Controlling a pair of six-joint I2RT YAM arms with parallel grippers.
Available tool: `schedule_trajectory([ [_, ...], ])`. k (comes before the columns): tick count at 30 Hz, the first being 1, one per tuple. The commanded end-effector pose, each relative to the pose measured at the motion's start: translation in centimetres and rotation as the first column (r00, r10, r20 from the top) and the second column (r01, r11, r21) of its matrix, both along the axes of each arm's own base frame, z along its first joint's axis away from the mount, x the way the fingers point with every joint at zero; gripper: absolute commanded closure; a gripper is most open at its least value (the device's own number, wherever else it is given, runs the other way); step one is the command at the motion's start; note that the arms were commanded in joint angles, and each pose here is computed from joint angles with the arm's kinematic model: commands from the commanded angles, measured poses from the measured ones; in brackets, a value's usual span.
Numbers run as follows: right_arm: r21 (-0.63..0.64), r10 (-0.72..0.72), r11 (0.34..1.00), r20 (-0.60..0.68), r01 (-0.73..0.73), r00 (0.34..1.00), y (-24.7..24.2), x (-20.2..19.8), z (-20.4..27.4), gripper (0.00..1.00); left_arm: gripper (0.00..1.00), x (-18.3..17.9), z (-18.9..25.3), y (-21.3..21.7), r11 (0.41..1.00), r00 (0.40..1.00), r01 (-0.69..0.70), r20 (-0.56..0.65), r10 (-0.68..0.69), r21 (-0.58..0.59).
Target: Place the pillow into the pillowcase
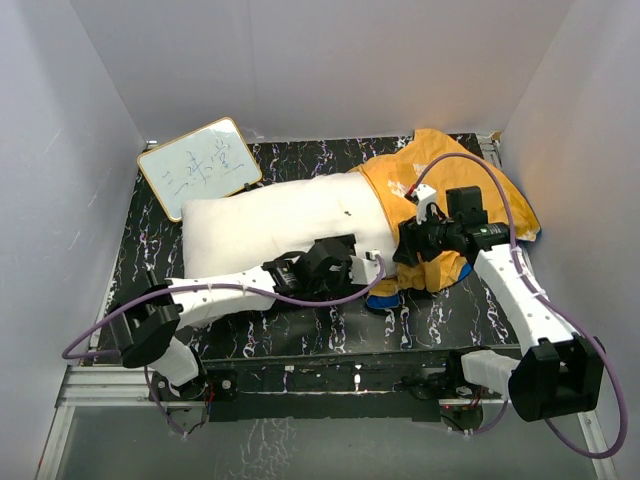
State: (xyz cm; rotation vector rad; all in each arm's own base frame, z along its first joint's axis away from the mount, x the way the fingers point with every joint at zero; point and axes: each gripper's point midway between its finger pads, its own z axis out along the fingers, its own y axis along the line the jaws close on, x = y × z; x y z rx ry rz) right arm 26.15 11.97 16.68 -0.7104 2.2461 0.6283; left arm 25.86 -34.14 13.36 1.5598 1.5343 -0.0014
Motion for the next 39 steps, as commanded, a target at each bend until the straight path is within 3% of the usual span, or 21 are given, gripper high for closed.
schedule_trajectory([
  [1,-0.043,-0.100,0.994,0.063,0.102,0.993,-0.9,3.3,0.2,0.49,0.25,1.7,-0.7,0.4,0.996,0.995,-0.087,0.051,0.086,0.021],
  [3,-0.037,-0.099,0.994,0.061,0.101,0.993,-0.7,3.6,0.1,0.64,0.39,1.7,-1.3,0.0,0.996,0.995,-0.092,0.032,0.092,0.015],
  [6,-0.010,-0.077,0.997,0.066,0.077,0.995,0.0,3.8,0.8,0.87,0.77,1.7,-2.0,-0.5,0.995,0.995,-0.100,0.006,0.100,0.001],
  [10,0.129,0.096,0.985,0.123,-0.112,0.988,3.2,2.6,5.4,0.92,1.00,1.1,-1.3,-1.7,0.993,0.994,-0.084,-0.075,0.078,-0.086],
  [15,0.310,0.285,0.883,0.245,-0.353,0.927,9.0,1.5,13.3,0.92,1.00,1.4,5.2,-4.1,0.929,0.984,-0.051,-0.178,-0.017,-0.367],
  [20,0.399,0.324,0.818,0.278,-0.415,0.904,12.2,3.4,18.4,0.92,1.00,2.3,12.0,-5.9,0.824,0.975,-0.019,-0.194,-0.111,-0.567],
  [24,0.366,0.252,0.874,0.222,-0.320,0.942,12.0,5.9,16.5,0.92,1.00,3.8,15.7,-5.1,0.708,0.969,-0.061,-0.211,-0.126,-0.703],
  [27,0.238,0.172,0.950,0.136,-0.201,0.976,10.1,7.7,11.4,0.92,1.00,4.5,17.6,-3.7,0.572,0.944,-0.138,-0.283,-0.172,-0.809],
  [29,0.177,0.182,0.962,0.148,-0.207,0.972,9.3,8.1,10.7,0.92,1.00,4.5,19.2,-3.2,0.475,0.921,-0.171,-0.312,-0.235,-0.863],
  [31,0.162,0.244,0.945,0.230,-0.285,0.942,9.6,8.1,13.1,0.92,1.00,4.3,20.8,-3.4,0.417,0.894,-0.190,-0.332,-0.299,-0.889],
  [34,0.151,0.337,0.885,0.444,-0.440,0.830,10.7,7.3,20.3,0.92,1.00,3.7,23.6,-4.9,0.374,0.844,-0.192,-0.347,-0.410,-0.907],
  [37,0.166,0.338,0.846,0.570,-0.507,0.749,11.3,6.2,25.5,0.92,1.00,3.1,27.8,-6.1,0.282,0.782,-0.201,-0.327,-0.531,-0.938],
  [39,0.193,0.297,0.845,0.607,-0.499,0.737,11.4,6.1,27.5,0.92,1.00,2.7,29.9,-6.5,0.225,0.740,-0.218,-0.311,-0.596,-0.950],
])
